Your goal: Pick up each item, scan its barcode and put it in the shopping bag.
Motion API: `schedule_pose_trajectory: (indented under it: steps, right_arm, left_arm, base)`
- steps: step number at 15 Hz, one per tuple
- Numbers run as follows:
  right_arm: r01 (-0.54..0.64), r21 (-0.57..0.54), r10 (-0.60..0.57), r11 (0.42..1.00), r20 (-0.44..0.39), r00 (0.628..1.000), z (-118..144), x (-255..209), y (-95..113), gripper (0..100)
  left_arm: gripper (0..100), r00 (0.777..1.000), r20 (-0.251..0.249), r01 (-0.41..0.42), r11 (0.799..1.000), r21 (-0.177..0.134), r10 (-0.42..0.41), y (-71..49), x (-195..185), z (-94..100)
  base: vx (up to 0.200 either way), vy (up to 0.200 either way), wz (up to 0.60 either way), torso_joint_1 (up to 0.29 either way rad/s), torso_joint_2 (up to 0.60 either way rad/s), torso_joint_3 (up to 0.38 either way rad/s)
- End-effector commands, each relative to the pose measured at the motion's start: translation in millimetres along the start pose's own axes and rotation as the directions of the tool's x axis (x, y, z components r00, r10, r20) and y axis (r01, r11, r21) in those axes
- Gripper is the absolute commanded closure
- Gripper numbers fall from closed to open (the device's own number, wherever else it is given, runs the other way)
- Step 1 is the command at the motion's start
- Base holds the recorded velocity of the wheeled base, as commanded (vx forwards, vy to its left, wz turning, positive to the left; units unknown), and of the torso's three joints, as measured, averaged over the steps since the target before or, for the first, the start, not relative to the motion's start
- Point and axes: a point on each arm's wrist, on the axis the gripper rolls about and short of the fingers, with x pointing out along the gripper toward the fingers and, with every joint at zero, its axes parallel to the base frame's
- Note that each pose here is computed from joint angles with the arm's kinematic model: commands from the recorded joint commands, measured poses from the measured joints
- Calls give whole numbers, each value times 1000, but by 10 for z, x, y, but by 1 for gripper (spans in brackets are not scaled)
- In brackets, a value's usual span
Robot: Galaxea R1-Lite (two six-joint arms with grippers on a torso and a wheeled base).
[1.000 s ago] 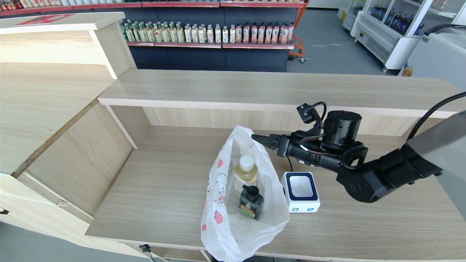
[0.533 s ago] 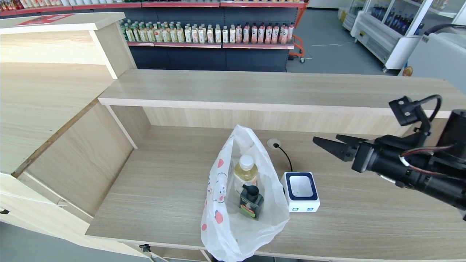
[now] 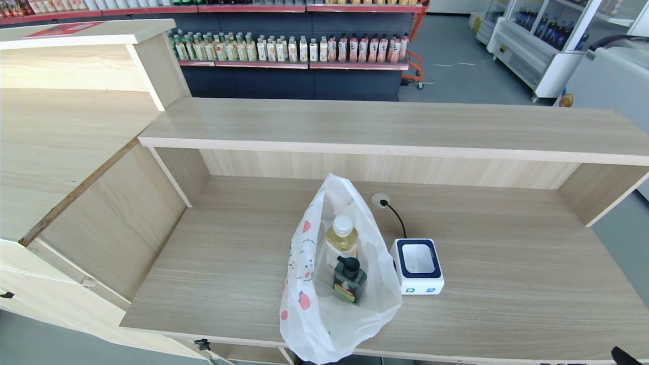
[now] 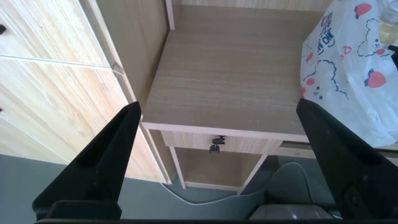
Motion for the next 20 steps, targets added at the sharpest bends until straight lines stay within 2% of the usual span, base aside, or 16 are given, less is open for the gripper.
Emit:
schedule_pose_trajectory:
  steps: [1, 9, 10, 20]
  right_arm:
    - [114, -97, -101, 989, 135, 986, -439, -317, -11, 0]
    - [116, -56, -109, 992, 114, 987, -473, -320, -15, 0]
    - [116, -58, -109, 992, 114, 987, -473, -320, -15, 100]
    - [115, -53, -109, 992, 114, 987, -473, -320, -15, 100]
  left_arm:
    - [0, 1000, 0, 0, 1000, 0, 0, 0, 0, 0]
    - [0, 1000, 0, 0, 1000, 0, 0, 0, 0, 0]
    - [0, 1000, 0, 0, 1000, 0, 0, 0, 0, 0]
    - [0, 1000, 0, 0, 1000, -3, 0, 0, 0, 0]
  base:
    - [0, 0, 0, 0, 0, 0]
    - [0, 0, 0, 0, 0, 0]
    - [0, 0, 0, 0, 0, 0]
    - [0, 0, 0, 0, 0, 0]
